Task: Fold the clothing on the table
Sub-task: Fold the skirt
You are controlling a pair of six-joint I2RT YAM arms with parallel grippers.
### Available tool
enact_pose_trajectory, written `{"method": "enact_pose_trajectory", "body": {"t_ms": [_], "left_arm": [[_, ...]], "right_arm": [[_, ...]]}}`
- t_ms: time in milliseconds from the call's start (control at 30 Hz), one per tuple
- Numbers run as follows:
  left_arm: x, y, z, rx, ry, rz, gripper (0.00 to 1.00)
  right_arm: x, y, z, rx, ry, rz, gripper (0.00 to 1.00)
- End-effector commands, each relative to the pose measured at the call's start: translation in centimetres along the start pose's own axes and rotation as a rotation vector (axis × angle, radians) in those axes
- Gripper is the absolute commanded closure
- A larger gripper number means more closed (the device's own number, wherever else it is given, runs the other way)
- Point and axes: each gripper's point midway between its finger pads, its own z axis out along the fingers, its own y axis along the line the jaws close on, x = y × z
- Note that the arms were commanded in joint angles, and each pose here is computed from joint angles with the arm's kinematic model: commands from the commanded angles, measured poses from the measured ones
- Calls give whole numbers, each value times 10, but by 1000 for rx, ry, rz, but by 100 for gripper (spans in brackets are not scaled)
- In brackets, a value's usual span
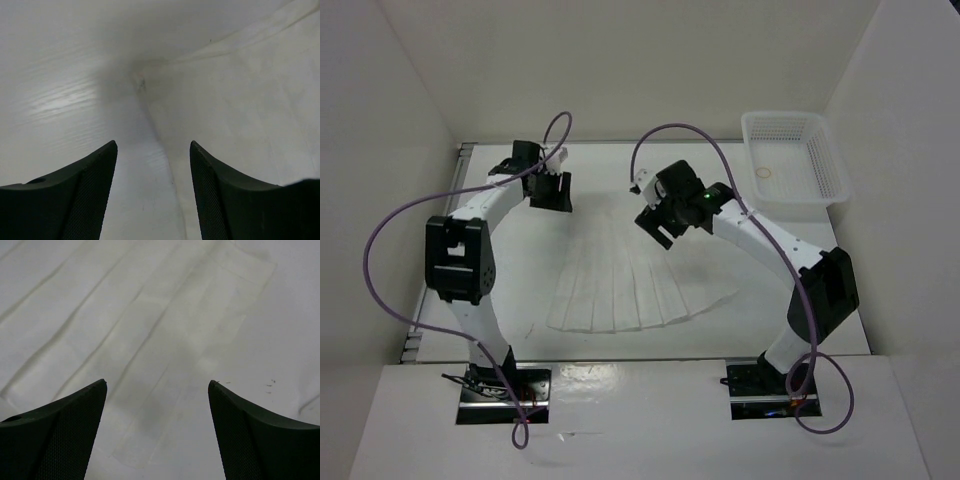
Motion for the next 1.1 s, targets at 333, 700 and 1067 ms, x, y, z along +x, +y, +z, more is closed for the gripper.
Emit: {"method": "enact_pose_trajectory", "body": {"t_ms": [333, 700, 1067], "left_arm": [[6, -4, 59, 291, 91, -85, 32], [29, 1, 84, 297, 164, -116, 33], [33, -6, 92, 357, 190, -138, 69]], "right_arm": [[28, -48, 9, 47, -27, 98, 14], [37, -68, 12, 83, -25, 137, 14], [43, -121, 40, 83, -48, 228, 7]]}}
